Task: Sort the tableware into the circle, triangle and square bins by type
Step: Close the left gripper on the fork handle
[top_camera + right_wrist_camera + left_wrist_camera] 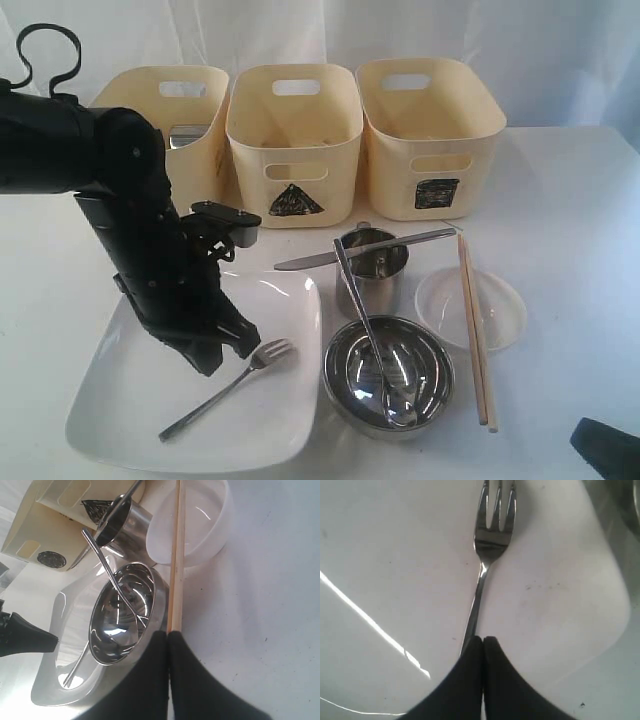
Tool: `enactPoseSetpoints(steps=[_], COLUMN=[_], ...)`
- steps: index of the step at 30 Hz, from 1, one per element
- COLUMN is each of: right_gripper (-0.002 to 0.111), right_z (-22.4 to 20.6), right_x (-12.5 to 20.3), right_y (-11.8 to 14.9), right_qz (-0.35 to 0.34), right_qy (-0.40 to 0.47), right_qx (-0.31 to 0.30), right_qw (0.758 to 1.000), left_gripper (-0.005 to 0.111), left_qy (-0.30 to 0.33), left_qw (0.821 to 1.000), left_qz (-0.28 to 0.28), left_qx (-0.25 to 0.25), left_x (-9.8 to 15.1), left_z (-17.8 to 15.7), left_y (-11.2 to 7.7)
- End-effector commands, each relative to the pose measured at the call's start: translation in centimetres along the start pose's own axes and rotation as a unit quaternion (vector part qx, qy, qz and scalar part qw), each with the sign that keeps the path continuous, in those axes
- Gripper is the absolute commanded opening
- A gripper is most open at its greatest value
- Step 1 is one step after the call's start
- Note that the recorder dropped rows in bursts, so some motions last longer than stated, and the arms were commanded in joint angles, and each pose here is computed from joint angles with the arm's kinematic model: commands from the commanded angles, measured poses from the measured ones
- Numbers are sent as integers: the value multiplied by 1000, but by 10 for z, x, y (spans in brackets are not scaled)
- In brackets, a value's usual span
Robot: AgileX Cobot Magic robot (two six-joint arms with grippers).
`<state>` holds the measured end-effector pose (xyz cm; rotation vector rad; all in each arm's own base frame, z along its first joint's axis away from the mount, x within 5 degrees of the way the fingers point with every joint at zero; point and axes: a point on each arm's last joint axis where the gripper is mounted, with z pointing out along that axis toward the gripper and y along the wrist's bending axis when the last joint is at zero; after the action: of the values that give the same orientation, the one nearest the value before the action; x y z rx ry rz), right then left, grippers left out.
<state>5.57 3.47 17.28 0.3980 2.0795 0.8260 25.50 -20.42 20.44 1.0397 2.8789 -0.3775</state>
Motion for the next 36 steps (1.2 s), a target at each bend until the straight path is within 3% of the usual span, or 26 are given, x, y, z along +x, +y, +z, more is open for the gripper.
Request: enactPoseSetpoints(steps=[1,14,36], right_gripper=[0,0,0], right_z=[0,0,0], right_x=[1,1,1], right_y=[-1,-1,-1], right_qz=[-3,-3,-3], right_qy=[-2,-2,-2], right_qx=[-1,-1,-1], right_qw=[1000,1000,1000], left_gripper=[0,0,0], left_qy=[-3,-48,-51], left_qw=[1000,999,999], left_qz=[3,9,10], left_qx=[2,6,5], left_x=[-1,-9,-9], left_z=[-2,-3,-3], left_y=[-2,-3,-3])
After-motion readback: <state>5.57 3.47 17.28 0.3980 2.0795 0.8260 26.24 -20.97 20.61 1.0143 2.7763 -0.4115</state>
